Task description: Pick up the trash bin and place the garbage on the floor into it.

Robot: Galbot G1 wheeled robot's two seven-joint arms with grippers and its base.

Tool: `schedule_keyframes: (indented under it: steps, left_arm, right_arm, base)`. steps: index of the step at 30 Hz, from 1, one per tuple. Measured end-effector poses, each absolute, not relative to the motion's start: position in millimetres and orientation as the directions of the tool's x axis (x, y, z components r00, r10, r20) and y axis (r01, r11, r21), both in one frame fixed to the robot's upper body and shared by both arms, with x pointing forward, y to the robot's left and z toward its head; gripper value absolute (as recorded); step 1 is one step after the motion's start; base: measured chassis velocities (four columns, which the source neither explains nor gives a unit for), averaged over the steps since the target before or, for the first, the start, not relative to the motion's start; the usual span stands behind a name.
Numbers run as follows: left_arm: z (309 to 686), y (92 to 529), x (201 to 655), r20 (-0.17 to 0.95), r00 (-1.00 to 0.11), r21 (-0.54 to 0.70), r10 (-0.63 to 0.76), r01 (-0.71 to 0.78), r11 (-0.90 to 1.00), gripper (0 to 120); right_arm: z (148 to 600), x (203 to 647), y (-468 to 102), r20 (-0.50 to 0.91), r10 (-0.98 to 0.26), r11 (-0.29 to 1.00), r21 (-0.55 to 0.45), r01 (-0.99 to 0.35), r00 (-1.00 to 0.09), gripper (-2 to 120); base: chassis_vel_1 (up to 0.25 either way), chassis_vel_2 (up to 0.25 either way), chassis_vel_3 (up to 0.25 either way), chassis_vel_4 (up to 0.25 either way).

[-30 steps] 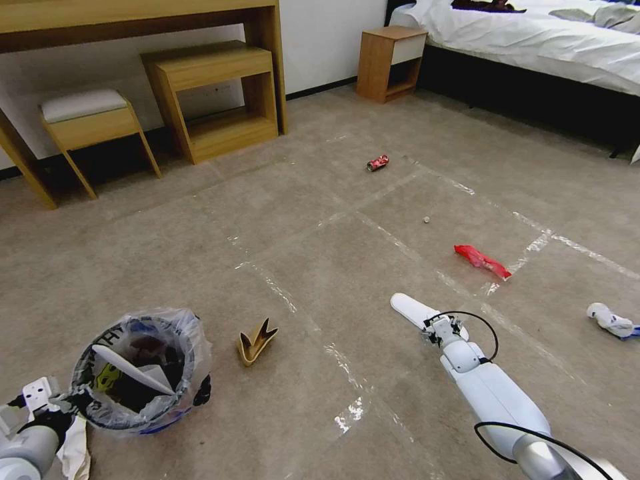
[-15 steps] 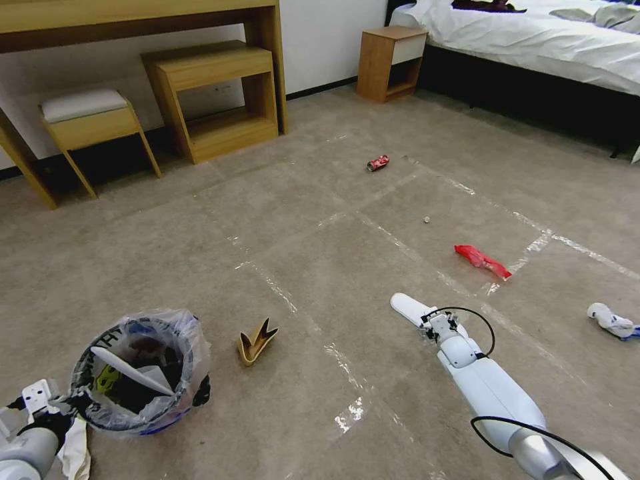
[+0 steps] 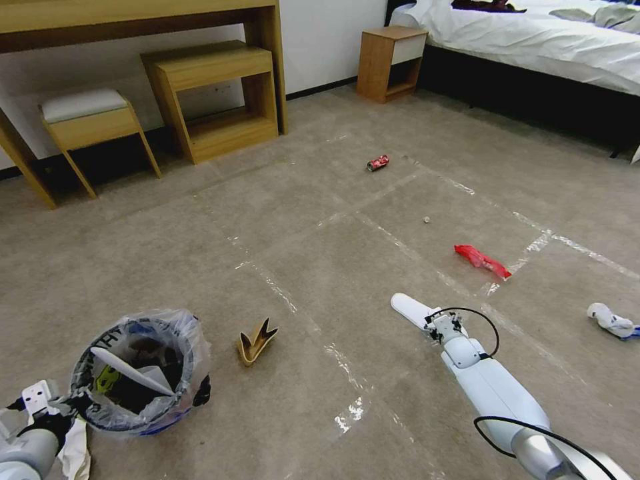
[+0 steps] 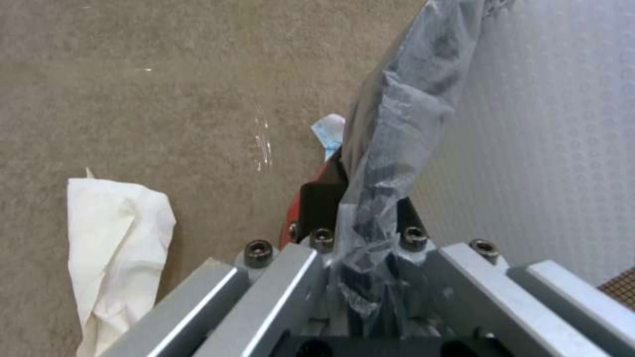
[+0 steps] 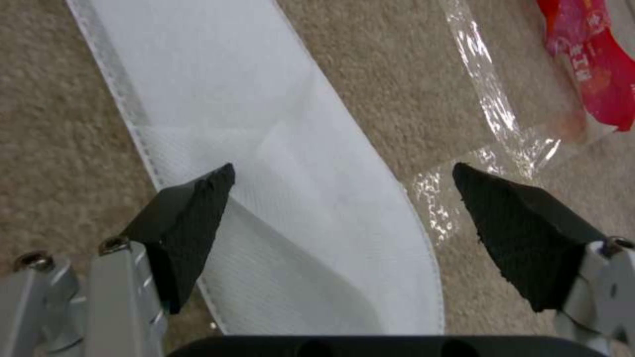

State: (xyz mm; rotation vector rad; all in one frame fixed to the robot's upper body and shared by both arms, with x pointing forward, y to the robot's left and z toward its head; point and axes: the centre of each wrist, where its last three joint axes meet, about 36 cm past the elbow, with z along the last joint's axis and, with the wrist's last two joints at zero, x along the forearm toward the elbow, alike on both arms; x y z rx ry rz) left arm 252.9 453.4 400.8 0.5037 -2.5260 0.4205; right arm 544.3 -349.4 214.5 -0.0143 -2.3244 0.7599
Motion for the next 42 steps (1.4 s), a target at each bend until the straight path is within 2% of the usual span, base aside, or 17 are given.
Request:
schedule_keyframes:
  steps: [12, 20, 28, 34, 38, 42]
  left_arm:
    - [398.2, 451.7, 253.0, 0.548, -0.794, -0.192, -0.264, -0.427, 0.884, 1]
    - [396.1, 451.8, 250.4, 0.546, -0.795, -0.195, -0.265, -0.428, 0.883, 1]
    - [393.2, 451.5, 245.3, 0.544, -0.796, -0.195, -0.266, -0.429, 0.882, 1]
    - [389.7, 451.4, 241.5, 0.543, -0.796, -0.192, -0.269, -0.429, 0.882, 1]
    - [388.7, 451.0, 239.6, 0.543, -0.795, -0.193, -0.270, -0.430, 0.882, 1]
    - [386.8, 450.1, 236.8, 0.542, -0.795, -0.194, -0.271, -0.432, 0.881, 1]
  right_arm:
    - [211.8, 544.0, -352.7, 0.603, 0.217, 0.826, -0.532, -0.185, -0.767, 85]
    - [207.6, 545.6, -347.1, 0.609, 0.217, 0.831, -0.525, -0.184, -0.763, 80]
    - [201.7, 548.4, -342.7, 0.616, 0.215, 0.830, -0.524, -0.191, -0.758, 66]
    - [200.5, 549.6, -340.7, 0.618, 0.213, 0.830, -0.523, -0.194, -0.757, 61]
    - [200.4, 549.7, -339.9, 0.619, 0.210, 0.831, -0.521, -0.196, -0.757, 48]
    - [199.9, 549.1, -340.0, 0.618, 0.209, 0.830, -0.521, -0.197, -0.758, 42]
  base:
    - [0.000, 0.000, 0.000, 0.000]
    - [0.000, 0.000, 0.000, 0.000]
    - [0.000, 0.000, 0.000, 0.000]
    - [0.000, 0.000, 0.000, 0.000]
    - [0.000, 0.000, 0.000, 0.000]
    - [0.000, 0.000, 0.000, 0.000]
